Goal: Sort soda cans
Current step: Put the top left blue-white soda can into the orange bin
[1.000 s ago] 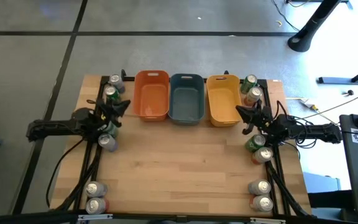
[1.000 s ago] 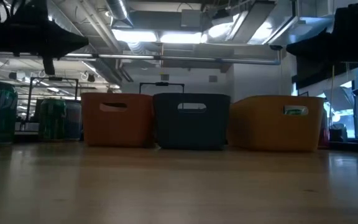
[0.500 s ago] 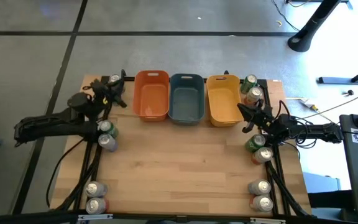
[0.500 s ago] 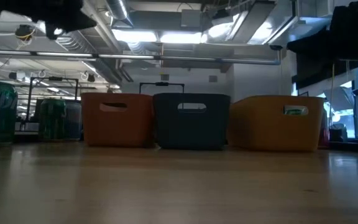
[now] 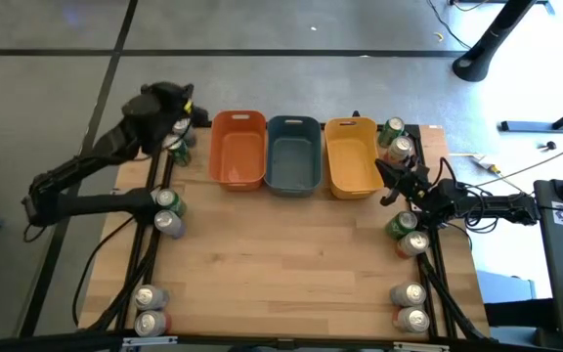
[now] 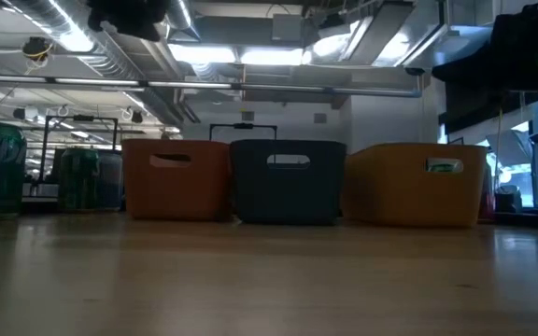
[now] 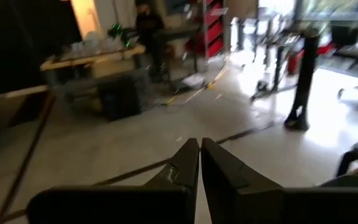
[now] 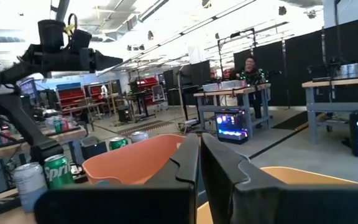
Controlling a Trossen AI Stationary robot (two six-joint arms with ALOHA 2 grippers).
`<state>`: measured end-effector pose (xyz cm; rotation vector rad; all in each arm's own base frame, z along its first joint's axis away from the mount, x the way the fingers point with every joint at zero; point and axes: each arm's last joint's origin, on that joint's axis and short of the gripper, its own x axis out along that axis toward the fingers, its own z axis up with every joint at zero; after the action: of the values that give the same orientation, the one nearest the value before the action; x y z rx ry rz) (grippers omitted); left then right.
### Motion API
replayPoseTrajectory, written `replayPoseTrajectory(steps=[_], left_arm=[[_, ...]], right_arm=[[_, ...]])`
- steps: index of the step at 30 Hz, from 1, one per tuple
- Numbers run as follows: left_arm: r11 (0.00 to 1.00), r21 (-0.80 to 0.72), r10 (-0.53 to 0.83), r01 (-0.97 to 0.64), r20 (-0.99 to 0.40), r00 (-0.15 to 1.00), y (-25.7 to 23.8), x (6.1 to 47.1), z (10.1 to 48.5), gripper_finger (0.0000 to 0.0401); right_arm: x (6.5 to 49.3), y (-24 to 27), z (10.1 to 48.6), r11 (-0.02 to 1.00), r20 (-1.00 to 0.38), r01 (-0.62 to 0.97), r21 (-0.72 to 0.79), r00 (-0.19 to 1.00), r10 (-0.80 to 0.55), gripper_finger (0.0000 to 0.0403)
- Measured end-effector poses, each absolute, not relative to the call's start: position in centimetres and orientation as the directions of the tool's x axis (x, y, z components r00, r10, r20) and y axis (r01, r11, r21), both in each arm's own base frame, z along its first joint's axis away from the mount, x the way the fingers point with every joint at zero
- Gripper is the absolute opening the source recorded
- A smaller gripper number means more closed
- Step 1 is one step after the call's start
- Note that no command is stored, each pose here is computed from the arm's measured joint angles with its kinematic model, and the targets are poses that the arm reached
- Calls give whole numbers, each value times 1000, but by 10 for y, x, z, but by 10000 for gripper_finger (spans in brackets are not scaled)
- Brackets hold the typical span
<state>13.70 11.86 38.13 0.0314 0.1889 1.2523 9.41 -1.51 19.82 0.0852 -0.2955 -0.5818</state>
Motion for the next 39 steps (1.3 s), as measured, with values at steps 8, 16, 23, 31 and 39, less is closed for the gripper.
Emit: replayPoseTrajectory(steps=[8,16,23,31,39], left_arm=[[297,174,900,-939,-381,214,169,141,404,13],[239,270,823,-933,-566,47,210,141,392,13],[220,300,787,-928,-617,-13,229,141,376,46],[231,301,745,-925,-667,-31,230,132,372,169],[254,176,647,-951,-762,32,235,118,363,274]], right_arm=[[95,-15,195,830,218,539,142,801,-557,19],[95,-16,193,821,205,554,140,795,-572,19],[95,-16,193,820,201,555,138,795,-572,19],[95,-16,193,820,201,555,138,795,-572,19],[95,-16,192,820,192,557,132,797,-572,19]])
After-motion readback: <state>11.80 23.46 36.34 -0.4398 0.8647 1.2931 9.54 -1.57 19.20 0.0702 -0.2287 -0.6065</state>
